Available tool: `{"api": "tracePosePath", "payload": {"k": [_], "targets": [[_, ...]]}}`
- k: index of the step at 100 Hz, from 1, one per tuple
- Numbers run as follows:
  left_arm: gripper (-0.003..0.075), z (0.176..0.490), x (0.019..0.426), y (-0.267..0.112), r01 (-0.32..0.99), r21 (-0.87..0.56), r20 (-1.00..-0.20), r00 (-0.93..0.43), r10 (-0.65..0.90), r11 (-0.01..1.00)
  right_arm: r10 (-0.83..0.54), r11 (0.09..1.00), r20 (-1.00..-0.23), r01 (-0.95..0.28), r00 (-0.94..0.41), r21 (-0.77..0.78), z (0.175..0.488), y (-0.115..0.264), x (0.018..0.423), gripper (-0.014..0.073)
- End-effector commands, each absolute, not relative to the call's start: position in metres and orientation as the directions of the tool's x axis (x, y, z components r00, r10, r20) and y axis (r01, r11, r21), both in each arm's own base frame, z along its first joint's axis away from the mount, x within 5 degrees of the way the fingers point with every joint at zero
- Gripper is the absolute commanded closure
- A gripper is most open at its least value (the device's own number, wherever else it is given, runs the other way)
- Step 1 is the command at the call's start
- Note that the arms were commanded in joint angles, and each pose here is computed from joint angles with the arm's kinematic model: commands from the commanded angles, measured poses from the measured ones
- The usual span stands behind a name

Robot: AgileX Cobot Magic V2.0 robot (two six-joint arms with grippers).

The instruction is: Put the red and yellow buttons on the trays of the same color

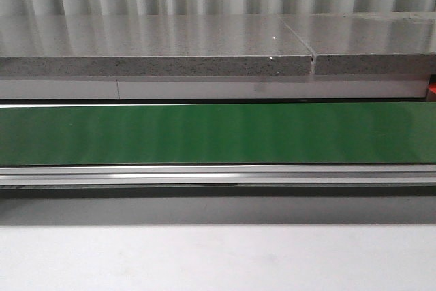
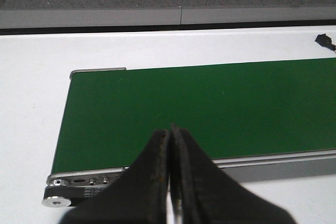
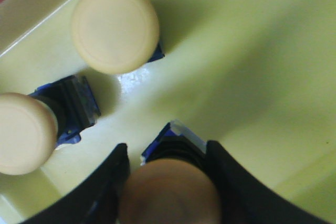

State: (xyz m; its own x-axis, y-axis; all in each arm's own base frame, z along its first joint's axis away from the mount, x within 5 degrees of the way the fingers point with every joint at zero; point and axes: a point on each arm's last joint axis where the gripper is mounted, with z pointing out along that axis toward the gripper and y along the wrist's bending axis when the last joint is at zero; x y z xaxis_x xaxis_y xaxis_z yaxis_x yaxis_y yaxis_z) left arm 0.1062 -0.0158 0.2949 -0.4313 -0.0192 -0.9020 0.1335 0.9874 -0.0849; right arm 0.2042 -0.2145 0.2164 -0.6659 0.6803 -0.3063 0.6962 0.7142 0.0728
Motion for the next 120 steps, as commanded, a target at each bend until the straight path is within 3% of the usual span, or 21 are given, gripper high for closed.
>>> {"api": "tracePosePath", "payload": {"k": [1, 60, 67, 90, 120], "targets": [[0.074, 0.31, 0.109, -0.015, 0.126, -0.099, -0.938, -0.342, -0.05, 0.987, 0.67, 0.707, -0.386, 0.703, -0.634, 0.074, 0.225, -0.219, 0.207, 0.0394], [0.074, 0.31, 0.109, -0.015, 0.126, -0.099, -0.938, -0.342, -0.05, 0.987, 0.701, 0.696, -0.305, 0.712, -0.645, 0.093, 0.198, -0.224, 0.213, 0.0386], [0.074, 0.31, 0.109, -0.015, 0.126, -0.099, -0.938, -0.342, -0.05, 0.987, 0.702, 0.696, -0.299, 0.712, -0.647, 0.093, 0.198, -0.224, 0.213, 0.0342], [0.074, 0.31, 0.109, -0.015, 0.126, -0.099, -0.938, -0.342, -0.05, 0.987, 0.7, 0.698, -0.299, 0.71, -0.648, 0.095, 0.203, -0.222, 0.212, 0.0057], [0.074, 0.31, 0.109, -0.015, 0.126, -0.099, -0.938, -0.342, -0.05, 0.987, 0.667, 0.706, -0.415, 0.702, -0.619, 0.089, 0.241, -0.212, 0.203, 0.0043]]}}
